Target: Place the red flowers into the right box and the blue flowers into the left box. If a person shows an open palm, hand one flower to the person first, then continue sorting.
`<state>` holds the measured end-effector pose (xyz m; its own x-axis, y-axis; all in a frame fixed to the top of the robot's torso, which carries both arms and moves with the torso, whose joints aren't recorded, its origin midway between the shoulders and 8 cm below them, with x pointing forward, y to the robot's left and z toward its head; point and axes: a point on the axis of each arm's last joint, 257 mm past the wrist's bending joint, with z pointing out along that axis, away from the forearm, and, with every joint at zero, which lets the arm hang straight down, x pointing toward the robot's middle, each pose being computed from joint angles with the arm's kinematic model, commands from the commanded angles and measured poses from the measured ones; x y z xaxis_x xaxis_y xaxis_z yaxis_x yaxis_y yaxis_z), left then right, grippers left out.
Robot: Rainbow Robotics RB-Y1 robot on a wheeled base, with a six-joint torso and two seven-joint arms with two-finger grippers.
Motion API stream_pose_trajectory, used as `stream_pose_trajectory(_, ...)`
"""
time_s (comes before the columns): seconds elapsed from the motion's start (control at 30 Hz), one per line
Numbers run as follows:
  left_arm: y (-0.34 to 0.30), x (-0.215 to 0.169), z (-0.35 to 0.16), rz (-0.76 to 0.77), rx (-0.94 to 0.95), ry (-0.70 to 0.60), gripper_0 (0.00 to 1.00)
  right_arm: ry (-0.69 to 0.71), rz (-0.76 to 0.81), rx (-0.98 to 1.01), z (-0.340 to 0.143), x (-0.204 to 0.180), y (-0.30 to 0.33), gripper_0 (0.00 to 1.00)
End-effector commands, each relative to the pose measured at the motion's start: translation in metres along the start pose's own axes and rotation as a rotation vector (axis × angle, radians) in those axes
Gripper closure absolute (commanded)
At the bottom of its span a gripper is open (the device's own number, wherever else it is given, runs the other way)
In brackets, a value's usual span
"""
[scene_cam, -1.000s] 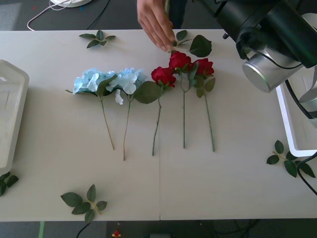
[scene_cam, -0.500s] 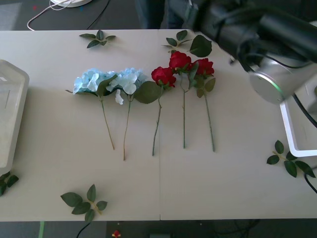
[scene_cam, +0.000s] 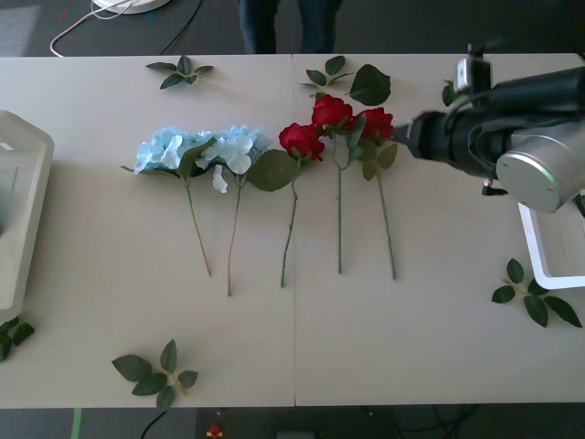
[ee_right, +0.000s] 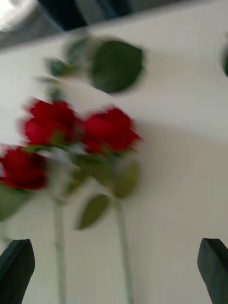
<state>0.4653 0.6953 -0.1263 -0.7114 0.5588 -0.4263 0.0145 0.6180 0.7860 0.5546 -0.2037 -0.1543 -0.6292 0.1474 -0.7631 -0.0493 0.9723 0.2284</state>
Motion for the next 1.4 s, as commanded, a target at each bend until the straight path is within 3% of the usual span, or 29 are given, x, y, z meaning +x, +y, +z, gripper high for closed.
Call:
stream_pose_trajectory(0.03, -0.005, 0.003, 0.0, -0.071, 0.006, -0.005, 0.11, 0.02, -0.026, 0.073, 0.022, -0.002, -0.014, 0.0)
stream_pose_trajectory(0.13, -0.005, 0.003, 0.0, -0.071, 0.006, -0.005, 0.05, 0.038, -0.037, 0.11, 0.044, 0.001, -0.016, 0.0)
stream_pose_trajectory(0.5, -0.025, 0.013, 0.005, -0.066, 0.036, 0.016, 0.04, 0.056, -0.059, 0.145, 0.111, 0.003, 0.002, 0.0)
stream_pose_trajectory(0.67, -0.018, -0.004, 0.001, -0.056, 0.028, -0.008, 0.05, 0.064, -0.056, 0.15, 0.133, 0.007, 0.015, 0.0)
stream_pose_trajectory(0.83, -0.022, -0.046, -0.023, -0.114, 0.143, -0.001, 0.05, 0.065, -0.055, 0.138, 0.151, 0.011, 0.035, 0.0)
stream_pose_trajectory(1.03, -0.047, -0.122, -0.073, -0.386, 0.366, -0.014, 0.05, 0.064, -0.059, 0.143, 0.164, 0.013, 0.046, 0.0)
stream_pose_trajectory(1.2, -0.081, -0.16, -0.105, -0.511, 0.463, 0.022, 0.04, 0.057, -0.076, 0.163, 0.17, 0.011, 0.045, 0.0)
stream_pose_trajectory(1.27, -0.099, -0.175, -0.113, -0.546, 0.479, 0.042, 0.02, 0.053, -0.083, 0.165, 0.172, 0.01, 0.046, 0.34)
stream_pose_trajectory(1.3, -0.116, -0.186, -0.119, -0.59, 0.49, 0.057, 0.0, 0.052, -0.08, 0.169, 0.173, 0.01, 0.044, 0.83)
stream_pose_trajectory(1.33, -0.127, -0.192, -0.123, -0.618, 0.496, 0.068, 0.0, 0.052, -0.08, 0.17, 0.173, 0.012, 0.043, 1.0)
stream_pose_trajectory(1.4, -0.151, -0.204, -0.132, -0.661, 0.508, 0.083, 0.0, 0.046, -0.086, 0.171, 0.174, 0.01, 0.042, 1.0)
